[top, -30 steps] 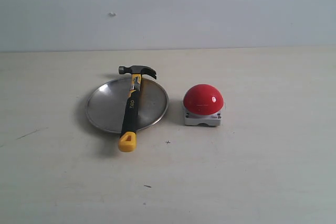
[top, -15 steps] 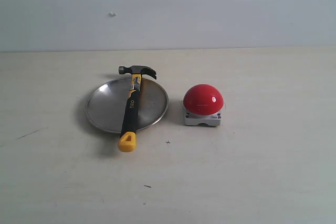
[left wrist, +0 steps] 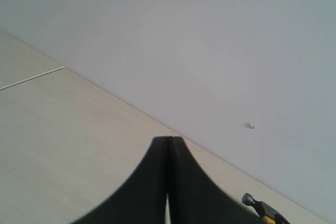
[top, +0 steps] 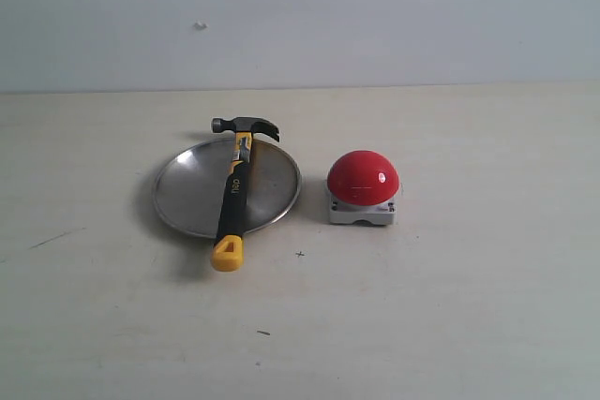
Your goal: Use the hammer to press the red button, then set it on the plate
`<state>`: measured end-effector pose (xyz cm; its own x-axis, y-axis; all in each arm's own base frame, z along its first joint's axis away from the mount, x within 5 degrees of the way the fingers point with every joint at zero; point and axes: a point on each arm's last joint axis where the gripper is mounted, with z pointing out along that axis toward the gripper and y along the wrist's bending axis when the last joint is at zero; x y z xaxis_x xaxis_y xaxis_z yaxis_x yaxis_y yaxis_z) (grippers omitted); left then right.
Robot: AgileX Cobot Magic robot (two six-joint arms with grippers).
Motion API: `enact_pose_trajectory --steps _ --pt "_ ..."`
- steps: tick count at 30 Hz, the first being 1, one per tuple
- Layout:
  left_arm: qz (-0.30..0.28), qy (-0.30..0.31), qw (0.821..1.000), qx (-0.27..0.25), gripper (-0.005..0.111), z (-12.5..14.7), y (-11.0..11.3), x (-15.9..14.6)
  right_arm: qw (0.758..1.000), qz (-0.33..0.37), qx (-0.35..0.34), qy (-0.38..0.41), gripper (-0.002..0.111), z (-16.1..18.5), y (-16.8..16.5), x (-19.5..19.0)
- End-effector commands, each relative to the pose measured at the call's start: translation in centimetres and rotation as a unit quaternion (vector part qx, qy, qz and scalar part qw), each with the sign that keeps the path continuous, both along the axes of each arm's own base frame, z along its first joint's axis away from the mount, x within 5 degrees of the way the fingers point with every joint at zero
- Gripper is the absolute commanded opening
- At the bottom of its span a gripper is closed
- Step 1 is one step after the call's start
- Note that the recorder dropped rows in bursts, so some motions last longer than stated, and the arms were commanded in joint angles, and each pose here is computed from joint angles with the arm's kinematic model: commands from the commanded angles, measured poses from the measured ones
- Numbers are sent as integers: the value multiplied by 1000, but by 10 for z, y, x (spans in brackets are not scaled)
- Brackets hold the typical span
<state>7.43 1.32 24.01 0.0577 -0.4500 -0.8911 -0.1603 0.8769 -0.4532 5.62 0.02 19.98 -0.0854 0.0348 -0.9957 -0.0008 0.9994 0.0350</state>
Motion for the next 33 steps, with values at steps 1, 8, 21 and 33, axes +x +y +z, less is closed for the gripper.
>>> enact_pose_trajectory --steps 1,8,21,33 --pt "3 -3 1000 16 0 3 0 -1 1000 -3 -3 -5 0 0 0 0" --pt "-37 -11 999 13 0 4 -7 0 1000 -3 -3 -5 0 0 0 0" --pt "-93 -20 995 38 0 6 -17 1 1000 -3 -3 -5 0 0 0 0" --pt "-78 73 991 81 0 -10 -13 0 1000 -3 -3 -5 0 0 0 0"
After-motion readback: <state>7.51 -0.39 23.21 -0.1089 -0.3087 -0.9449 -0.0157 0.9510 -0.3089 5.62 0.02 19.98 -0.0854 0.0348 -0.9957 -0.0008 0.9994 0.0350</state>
